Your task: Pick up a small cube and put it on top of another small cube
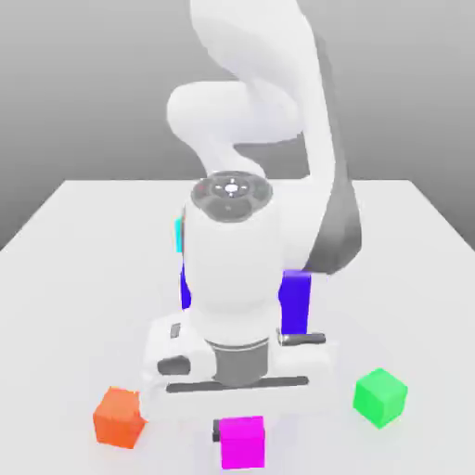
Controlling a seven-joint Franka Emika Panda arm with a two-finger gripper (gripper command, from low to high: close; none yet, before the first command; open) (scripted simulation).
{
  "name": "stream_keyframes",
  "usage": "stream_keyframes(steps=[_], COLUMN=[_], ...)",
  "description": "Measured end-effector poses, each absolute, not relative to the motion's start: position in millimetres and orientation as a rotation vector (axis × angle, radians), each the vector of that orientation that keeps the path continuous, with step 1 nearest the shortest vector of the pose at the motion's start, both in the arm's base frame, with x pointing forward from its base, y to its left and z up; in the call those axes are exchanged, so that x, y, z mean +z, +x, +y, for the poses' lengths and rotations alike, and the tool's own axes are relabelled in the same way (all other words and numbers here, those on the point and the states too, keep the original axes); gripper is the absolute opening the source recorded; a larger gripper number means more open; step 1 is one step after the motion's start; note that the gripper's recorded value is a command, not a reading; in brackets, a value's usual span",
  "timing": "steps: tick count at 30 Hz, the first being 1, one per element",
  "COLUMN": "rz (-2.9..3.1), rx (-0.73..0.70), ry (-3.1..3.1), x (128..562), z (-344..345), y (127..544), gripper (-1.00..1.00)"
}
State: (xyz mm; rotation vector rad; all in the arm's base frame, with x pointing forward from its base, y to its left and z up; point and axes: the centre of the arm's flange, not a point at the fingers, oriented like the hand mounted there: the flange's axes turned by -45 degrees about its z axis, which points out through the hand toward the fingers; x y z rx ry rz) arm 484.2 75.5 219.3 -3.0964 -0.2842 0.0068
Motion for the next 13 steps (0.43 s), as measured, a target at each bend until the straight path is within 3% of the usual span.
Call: stream_keyframes(steps=[5,10,11,13], rz=[-0.689,-0.706,-0.706,-0.706], rx=[0.003,0.0,0.0,0.0], ry=[-3.056,-3.061,-3.061,-3.061], x=[239.1,190.9,182.6,182.6], z=[199.0,202.6,202.5,202.5], y=[398.7,389.7,389.0,389.0], gripper=[-1.0,-1.0,1.0,1.0])
